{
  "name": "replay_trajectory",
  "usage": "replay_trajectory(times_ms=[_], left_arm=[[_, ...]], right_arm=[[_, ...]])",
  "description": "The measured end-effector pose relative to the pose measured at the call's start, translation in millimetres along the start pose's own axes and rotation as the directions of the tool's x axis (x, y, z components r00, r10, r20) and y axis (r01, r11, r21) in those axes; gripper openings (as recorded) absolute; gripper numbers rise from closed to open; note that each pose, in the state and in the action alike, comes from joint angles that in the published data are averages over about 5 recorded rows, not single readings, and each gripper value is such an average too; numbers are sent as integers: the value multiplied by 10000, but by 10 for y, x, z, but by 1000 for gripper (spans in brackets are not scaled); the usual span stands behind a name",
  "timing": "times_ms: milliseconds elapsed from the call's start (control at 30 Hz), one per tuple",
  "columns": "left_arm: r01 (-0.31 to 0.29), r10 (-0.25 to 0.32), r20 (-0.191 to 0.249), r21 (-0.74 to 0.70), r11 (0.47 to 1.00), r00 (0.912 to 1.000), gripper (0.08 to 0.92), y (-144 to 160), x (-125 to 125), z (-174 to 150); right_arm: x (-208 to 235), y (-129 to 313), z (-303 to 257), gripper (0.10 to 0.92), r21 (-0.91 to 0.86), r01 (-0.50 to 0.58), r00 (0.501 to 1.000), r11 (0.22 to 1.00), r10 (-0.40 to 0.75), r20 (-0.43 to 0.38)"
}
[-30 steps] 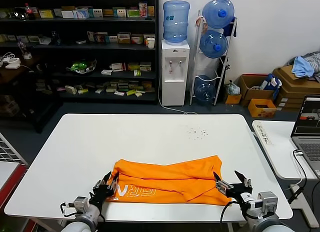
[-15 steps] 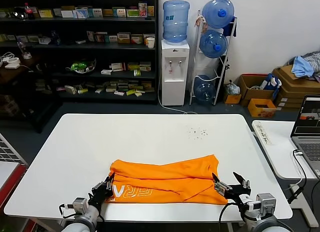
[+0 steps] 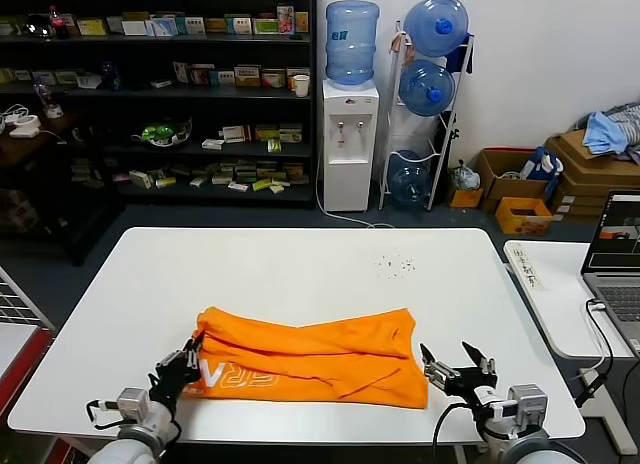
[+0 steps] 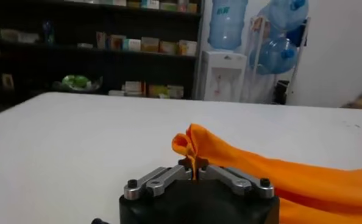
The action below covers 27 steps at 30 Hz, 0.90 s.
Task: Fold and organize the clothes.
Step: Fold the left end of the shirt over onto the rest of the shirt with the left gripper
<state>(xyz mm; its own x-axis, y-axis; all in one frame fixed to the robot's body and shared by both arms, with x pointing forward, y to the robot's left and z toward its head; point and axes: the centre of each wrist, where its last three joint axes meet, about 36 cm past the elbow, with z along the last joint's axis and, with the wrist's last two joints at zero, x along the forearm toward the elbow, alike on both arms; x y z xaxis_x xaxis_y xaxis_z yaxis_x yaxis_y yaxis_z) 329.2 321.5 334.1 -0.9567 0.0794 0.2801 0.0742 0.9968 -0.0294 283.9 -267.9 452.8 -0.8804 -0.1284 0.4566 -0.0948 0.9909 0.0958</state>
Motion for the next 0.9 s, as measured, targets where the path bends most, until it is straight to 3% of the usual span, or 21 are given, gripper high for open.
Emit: replay_trajectory(times_ms=[300,600,767,900], left_arm=[[1209,-1183,253,-1933,9737,9927,115,684,140,-144],[2798,-2638,969,-4166,8650,9597,115,1491,327,-393],[3120,-2866,1286,-4921,8127,9494,115,1612,410,-499],[3040,-2729,1364,-4998,8111,9523,115,1500,436,-572]], right_arm=[[-93,44,0,823,-41,166,9998,9999,-166,108],[-212,71,-18,823,7,316,9993,9995,-316,189],[-255,72,-15,823,3,303,9994,9995,-303,182],[-271,74,3,823,-35,256,9996,9997,-256,128]])
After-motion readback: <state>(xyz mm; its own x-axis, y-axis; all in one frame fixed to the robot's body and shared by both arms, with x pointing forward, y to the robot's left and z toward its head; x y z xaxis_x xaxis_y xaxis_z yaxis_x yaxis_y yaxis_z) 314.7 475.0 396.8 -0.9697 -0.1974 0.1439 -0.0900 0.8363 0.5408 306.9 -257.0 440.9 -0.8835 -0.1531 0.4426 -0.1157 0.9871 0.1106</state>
